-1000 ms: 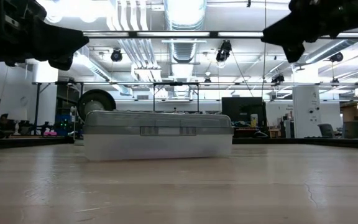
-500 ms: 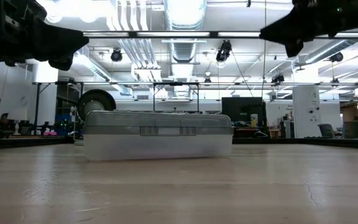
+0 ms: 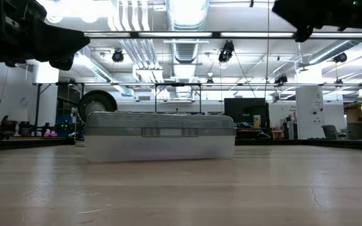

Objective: Pick & place school supplies into a supply box
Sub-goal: Return to Home Position

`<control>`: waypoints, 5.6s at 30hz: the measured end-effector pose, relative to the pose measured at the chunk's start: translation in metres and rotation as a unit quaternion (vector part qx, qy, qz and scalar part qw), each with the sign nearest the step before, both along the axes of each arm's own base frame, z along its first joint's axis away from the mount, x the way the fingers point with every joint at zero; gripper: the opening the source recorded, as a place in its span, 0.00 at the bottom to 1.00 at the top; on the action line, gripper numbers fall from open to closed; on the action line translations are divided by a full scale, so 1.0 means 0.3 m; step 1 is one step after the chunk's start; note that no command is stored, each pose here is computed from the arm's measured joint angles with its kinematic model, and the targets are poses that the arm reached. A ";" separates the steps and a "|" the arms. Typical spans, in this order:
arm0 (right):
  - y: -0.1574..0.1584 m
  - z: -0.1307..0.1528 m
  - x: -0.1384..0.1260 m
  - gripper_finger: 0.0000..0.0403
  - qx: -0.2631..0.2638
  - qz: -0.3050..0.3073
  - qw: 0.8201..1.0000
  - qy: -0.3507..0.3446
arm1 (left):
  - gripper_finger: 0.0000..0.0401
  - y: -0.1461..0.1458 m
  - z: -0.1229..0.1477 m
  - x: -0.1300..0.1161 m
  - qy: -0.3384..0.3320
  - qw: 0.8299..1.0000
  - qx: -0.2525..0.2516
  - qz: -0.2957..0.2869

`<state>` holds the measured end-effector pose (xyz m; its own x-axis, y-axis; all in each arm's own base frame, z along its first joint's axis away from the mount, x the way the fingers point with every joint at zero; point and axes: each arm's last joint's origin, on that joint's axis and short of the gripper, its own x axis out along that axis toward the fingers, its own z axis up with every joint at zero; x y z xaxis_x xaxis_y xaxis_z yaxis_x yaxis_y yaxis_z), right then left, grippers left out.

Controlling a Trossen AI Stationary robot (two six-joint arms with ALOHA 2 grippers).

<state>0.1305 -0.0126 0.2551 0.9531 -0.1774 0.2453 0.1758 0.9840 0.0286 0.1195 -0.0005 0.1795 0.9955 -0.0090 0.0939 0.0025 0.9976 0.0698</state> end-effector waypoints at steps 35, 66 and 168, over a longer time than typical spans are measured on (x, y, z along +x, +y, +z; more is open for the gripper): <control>0.003 -0.045 -0.189 0.19 -0.019 -0.062 0.985 -0.158 | 0.22 0.000 0.034 -0.064 -0.068 0.997 -0.019 -0.003; -0.062 -0.210 -0.105 0.19 0.023 -0.220 0.975 0.011 | 0.22 0.002 0.029 -0.082 -0.068 0.998 -0.013 0.006; -0.024 -0.292 -0.116 0.21 -0.203 -0.059 0.964 0.160 | 0.22 0.001 -0.060 -0.058 0.081 0.996 0.049 0.007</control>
<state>0.0956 -0.0200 0.1676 0.9706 -0.2402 0.0143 0.2230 0.8754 -0.4290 0.1021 -0.0001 0.1615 0.9976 0.0031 -0.0686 0.0084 0.9861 0.1658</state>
